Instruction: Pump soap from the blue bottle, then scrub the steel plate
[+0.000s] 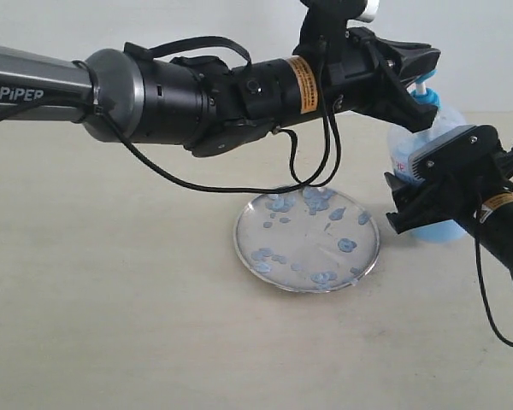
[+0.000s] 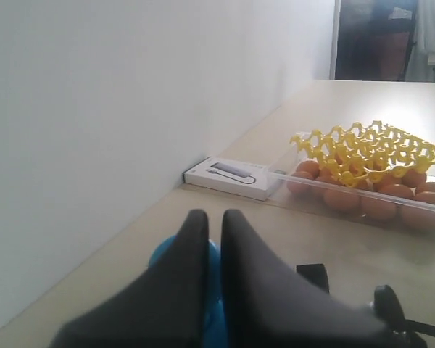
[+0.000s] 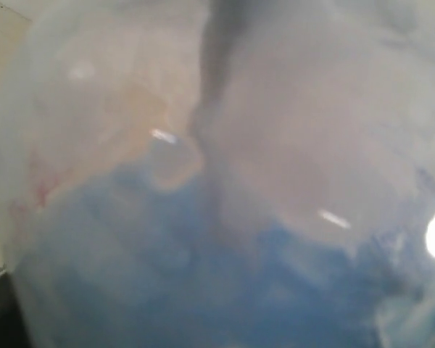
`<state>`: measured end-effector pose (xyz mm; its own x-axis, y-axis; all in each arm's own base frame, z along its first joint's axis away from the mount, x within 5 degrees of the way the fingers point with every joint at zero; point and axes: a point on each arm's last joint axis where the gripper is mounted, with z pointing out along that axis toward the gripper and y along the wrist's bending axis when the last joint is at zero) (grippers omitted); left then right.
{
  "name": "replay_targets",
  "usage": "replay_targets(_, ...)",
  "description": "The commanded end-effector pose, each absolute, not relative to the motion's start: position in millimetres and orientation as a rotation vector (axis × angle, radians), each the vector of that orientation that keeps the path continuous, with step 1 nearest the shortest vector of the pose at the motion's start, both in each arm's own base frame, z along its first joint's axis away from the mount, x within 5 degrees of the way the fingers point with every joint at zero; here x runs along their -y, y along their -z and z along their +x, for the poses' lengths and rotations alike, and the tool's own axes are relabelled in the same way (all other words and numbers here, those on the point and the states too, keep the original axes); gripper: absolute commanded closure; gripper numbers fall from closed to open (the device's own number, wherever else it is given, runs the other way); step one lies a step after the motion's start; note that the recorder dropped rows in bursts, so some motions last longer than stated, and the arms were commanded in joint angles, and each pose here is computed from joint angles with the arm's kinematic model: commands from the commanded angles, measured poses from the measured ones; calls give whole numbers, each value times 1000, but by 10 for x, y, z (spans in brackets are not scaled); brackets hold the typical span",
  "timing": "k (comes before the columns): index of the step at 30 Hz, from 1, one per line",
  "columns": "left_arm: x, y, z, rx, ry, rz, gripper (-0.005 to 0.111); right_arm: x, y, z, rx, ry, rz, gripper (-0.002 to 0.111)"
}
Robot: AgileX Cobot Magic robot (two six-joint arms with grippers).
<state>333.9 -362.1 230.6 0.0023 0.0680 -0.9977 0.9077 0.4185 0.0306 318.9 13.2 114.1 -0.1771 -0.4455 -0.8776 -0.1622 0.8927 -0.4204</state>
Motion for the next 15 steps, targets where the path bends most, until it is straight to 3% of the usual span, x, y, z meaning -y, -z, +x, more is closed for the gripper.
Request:
replay_targets(1,3652,-1704,3296,-1617,732,1115,102,-165,-995,3129,-1856,242,-551,107)
replay_targets(8,3659,-1589,3289,-1631,726,1156,102,-165,-1000,3131,-1851,241,-547,107)
replay_targets(15,3663,-1961,3318,-1532,756,1102,102,-166,-999,3131,-1855,230,-535,107)
